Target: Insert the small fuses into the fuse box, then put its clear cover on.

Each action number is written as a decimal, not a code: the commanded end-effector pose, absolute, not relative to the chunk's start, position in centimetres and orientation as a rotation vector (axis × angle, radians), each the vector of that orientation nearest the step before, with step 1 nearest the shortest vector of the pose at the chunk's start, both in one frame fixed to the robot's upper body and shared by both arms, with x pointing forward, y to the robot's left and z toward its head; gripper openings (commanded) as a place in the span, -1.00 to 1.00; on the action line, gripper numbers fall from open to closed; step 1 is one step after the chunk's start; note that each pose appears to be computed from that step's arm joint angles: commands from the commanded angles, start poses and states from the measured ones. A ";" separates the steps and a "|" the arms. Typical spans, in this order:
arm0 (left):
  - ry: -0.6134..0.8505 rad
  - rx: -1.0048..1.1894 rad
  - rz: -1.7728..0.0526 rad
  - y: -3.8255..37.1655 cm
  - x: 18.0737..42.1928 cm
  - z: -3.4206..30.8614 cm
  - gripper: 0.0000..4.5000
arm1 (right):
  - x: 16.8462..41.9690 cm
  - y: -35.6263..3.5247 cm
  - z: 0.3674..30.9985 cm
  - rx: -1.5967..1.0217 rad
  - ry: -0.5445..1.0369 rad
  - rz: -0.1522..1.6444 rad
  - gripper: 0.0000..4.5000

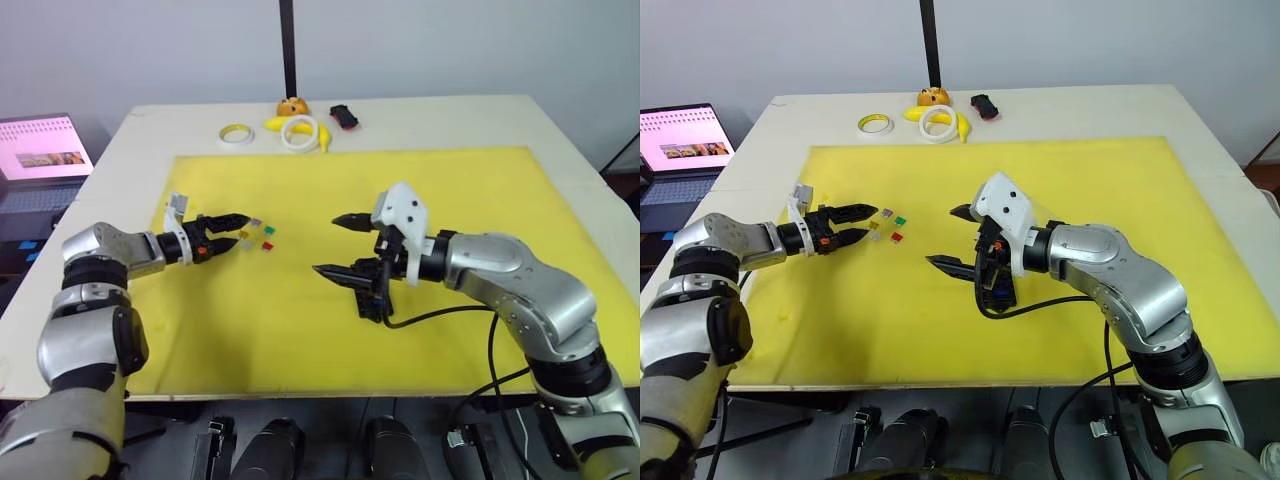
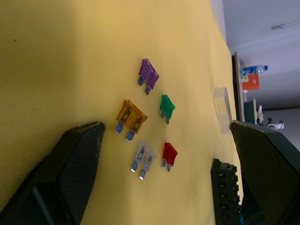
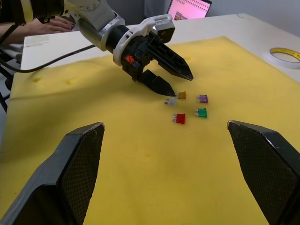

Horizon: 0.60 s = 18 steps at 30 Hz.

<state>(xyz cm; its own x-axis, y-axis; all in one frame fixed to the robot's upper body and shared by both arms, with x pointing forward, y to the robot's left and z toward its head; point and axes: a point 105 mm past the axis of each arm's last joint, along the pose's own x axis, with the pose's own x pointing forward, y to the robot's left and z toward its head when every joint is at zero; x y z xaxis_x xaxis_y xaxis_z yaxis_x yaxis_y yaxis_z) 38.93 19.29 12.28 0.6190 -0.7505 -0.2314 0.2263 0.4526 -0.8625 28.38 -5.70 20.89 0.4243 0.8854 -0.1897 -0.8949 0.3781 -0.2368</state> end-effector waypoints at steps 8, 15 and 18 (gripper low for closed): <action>0.682 -0.946 -0.710 17.0 39.1 11.4 0.65 | 28.2 -5.9 21.8 -0.353 -0.007 1.126 1.00; 0.679 -0.943 -0.703 16.6 39.2 10.9 0.65 | 28.3 -6.0 21.7 -0.356 -0.006 1.114 1.00; 0.671 -0.940 -0.687 16.8 39.4 10.8 0.65 | 28.3 -6.1 21.7 -0.359 -0.005 1.110 1.00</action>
<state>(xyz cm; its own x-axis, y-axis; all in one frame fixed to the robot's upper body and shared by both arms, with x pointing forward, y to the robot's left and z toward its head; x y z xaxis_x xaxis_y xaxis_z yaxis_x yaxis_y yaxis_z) 39.49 18.30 11.63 0.6313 -0.7480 -0.2050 0.2436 0.4422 -0.8632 28.56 -5.88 20.79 0.4391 0.8768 -0.1962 -0.8875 0.3892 -0.2468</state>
